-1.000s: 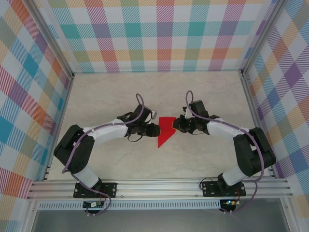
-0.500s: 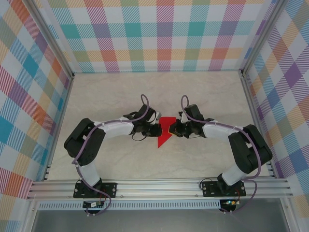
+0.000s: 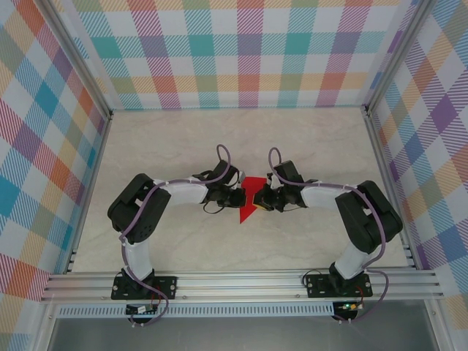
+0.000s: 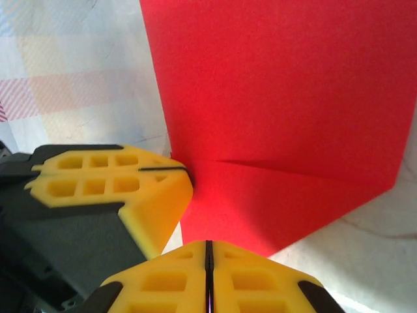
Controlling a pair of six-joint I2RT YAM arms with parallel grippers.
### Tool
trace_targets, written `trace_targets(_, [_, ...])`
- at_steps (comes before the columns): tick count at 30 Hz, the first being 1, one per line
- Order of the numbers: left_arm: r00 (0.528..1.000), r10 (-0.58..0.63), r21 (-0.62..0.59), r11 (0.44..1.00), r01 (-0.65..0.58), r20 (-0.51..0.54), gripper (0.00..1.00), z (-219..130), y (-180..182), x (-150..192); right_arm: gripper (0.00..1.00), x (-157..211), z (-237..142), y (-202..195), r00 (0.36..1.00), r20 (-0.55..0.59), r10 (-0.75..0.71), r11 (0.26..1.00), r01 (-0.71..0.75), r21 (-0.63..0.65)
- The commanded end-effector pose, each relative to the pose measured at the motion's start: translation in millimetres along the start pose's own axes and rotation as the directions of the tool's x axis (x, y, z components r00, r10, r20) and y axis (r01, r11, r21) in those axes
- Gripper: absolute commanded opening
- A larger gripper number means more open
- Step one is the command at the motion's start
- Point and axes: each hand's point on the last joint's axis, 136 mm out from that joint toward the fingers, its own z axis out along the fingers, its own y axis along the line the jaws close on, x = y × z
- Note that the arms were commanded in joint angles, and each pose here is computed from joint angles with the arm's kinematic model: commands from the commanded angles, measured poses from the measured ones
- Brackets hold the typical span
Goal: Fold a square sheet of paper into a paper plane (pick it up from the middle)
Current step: Third fold the triangle at the center of the table.
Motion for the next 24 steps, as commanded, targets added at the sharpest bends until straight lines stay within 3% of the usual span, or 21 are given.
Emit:
trace_targets(1, [0.998,-0.012,-0.054,0.999,0.008,-0.067,0.01,11.6,24.2,23.9,0.09,-8.6,4.7,10.2,0.999,0.006,-0.031,0.999,0.031,-0.012])
trace_targets(11, [0.996,-0.006,-0.064,0.998,0.000,-0.087,0.00,10.6,27.9,30.6,0.06,-0.8,24.9,-29.8,1.000,-0.023,0.011,0.997,-0.010,0.079])
trace_targets(18, [0.995,0.000,-0.071,0.997,-0.007,-0.098,0.00,11.5,29.5,32.6,0.08,-22.8,2.4,-8.1,0.998,0.061,-0.007,0.999,0.009,-0.045])
trace_targets(24, [0.995,-0.001,-0.073,0.997,-0.007,-0.102,0.00,12.1,30.3,33.9,0.07,-34.1,4.8,-21.1,0.997,0.077,-0.018,0.999,0.022,-0.040])
